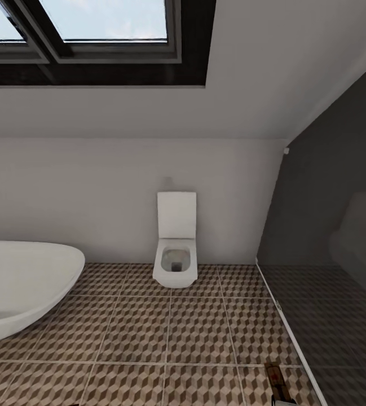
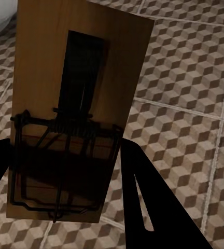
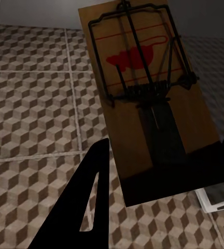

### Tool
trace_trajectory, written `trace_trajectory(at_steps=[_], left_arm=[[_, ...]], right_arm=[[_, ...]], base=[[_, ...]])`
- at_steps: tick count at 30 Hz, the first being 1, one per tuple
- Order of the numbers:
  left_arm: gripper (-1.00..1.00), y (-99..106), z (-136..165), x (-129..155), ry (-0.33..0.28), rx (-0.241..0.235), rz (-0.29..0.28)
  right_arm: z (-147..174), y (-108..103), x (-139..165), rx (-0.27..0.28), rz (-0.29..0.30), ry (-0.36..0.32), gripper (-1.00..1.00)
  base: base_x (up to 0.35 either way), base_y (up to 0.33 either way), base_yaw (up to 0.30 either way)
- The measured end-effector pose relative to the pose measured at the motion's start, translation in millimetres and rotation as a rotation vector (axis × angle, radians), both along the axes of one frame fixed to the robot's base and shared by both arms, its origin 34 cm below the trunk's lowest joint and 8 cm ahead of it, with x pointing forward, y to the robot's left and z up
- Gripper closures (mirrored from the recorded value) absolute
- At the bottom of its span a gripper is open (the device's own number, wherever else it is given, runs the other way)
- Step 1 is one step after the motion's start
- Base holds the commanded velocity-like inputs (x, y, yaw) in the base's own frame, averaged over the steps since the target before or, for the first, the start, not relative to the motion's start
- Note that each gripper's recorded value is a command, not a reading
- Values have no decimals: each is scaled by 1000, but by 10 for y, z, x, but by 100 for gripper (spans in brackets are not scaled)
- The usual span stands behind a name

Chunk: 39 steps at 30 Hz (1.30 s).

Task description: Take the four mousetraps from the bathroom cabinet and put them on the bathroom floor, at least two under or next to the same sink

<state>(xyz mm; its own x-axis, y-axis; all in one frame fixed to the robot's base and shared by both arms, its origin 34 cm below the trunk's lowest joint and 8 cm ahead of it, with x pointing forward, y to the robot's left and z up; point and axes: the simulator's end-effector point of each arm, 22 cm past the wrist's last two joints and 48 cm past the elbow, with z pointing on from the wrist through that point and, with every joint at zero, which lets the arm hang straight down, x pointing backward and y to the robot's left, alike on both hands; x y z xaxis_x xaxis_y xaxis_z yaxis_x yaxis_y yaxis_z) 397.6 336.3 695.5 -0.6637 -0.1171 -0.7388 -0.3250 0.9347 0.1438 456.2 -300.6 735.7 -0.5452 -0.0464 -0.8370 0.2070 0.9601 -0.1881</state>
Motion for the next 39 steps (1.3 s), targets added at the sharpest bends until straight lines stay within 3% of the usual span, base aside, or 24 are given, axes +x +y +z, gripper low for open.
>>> trace_trajectory(at_steps=[10, 11, 13, 14, 16, 17, 20, 22, 23, 27, 29, 31, 36, 39], left_arm=[[100, 16, -9, -10, 8, 3, -1], [100, 29, -44, -45, 31, 2, 1], [100, 56, -235, -221, 165, -24, 3], [100, 43, -280, -255, 199, -35, 0], [100, -55, -406, -292, 309, -93, -16], [100, -84, -420, -267, 330, -110, -21], [100, -334, -282, 271, 360, -205, -84], [100, -361, -101, 652, 359, -217, -99], [100, -352, 65, 957, 365, -203, -105], [100, -290, 503, 1565, 404, -175, -78], [100, -288, 832, 1982, 383, -195, -59], [100, -284, 1027, 2204, 369, -204, -55], [100, -229, 1770, 2940, 313, -143, -107], [100, -266, 2208, 3286, 277, -154, -115]], right_arm=[[-24, 32, -7, 3, 6, 14, 100], [-43, 37, -10, 3, 7, 27, 100], [-117, 51, 6, -3, 9, 91, 100], [-124, 57, 28, -4, 10, 105, 100], [-100, 86, 180, -9, 15, 149, 100], [-75, 93, 239, -9, 15, 155, 100], [193, 151, 639, -10, 20, 154, 100], [351, 181, 823, -9, 21, 150, 100], [459, 215, 943, -5, 22, 146, 100], [790, 368, 1331, 15, 27, 124, 100], [995, 428, 1591, 19, 31, 109, 100], [1154, 459, 1799, 23, 32, 102, 100], [1552, 821, 2257, 55, 60, 128, 100], [1691, 945, 2384, 69, 69, 121, 100]], base=[[0, 0, 0], [0, 0, 0], [0, 0, 0], [0, 0, 0], [0, 0, 0], [0, 0, 0], [0, 0, 0], [0, 0, 0], [0, 0, 0], [0, 0, 0], [0, 0, 0], [0, 0, 0], [0, 0, 0], [0, 0, 0]])
